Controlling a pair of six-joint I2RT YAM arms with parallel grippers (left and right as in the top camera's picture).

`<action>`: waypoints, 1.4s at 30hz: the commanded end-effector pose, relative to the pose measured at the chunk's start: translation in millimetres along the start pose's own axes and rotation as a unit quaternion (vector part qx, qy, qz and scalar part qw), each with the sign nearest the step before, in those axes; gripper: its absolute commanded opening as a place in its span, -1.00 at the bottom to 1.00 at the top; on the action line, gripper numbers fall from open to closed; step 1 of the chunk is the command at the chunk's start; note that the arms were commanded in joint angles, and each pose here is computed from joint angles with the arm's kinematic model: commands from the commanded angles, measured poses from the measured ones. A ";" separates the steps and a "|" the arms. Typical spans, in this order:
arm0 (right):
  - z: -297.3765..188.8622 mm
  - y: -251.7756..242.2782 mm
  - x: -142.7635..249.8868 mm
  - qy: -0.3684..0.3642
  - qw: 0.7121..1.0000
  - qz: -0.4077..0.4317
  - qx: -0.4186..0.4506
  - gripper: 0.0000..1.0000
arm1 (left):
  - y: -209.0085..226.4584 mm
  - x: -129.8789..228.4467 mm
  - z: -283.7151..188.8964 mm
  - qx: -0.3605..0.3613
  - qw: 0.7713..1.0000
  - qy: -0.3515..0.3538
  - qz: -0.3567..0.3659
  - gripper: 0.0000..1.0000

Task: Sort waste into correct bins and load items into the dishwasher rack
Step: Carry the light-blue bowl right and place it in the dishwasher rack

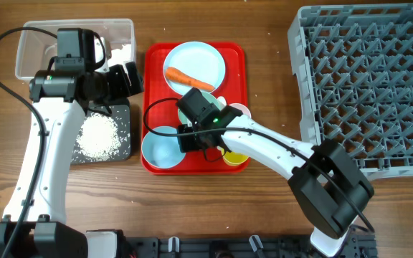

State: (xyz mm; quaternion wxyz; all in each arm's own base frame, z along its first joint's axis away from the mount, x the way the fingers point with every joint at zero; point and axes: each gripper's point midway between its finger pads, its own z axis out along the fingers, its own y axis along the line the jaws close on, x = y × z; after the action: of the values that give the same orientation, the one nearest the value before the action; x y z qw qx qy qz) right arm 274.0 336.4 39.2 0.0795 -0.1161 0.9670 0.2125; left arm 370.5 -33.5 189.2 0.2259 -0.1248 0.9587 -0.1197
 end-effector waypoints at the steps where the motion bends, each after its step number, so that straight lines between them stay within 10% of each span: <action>1: -17.8 19.3 -19.0 -0.028 0.999 -0.034 -0.021 -0.91 | 4.1 -2.9 0.0 -0.008 1.000 -0.003 -0.003 1.00; 10: -168.8 -47.3 -71.7 -0.224 0.961 -0.026 0.160 -0.91 | 3.9 -3.1 0.0 -0.007 1.000 -0.003 -0.004 1.00; 17: -301.1 -193.3 -107.4 -0.311 0.812 -0.009 0.494 -0.91 | 4.0 -3.0 0.0 -0.008 1.000 -0.003 -0.004 1.00; 25: -377.0 -257.2 -148.2 -0.333 0.729 -0.039 0.597 -0.91 | 4.0 -3.0 0.0 -0.008 1.000 -0.003 -0.004 1.00; 42: -317.3 -350.5 -213.7 -0.111 0.638 -0.273 0.711 -0.91 | 4.0 -3.0 0.0 -0.007 1.000 -0.003 -0.004 1.00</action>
State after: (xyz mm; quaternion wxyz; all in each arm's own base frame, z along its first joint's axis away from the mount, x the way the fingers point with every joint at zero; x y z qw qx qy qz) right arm 528.0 -61.1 246.1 0.3309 -0.2254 0.7329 -0.5500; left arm 370.4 -32.3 188.9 0.2262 -0.1257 0.9589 -0.1162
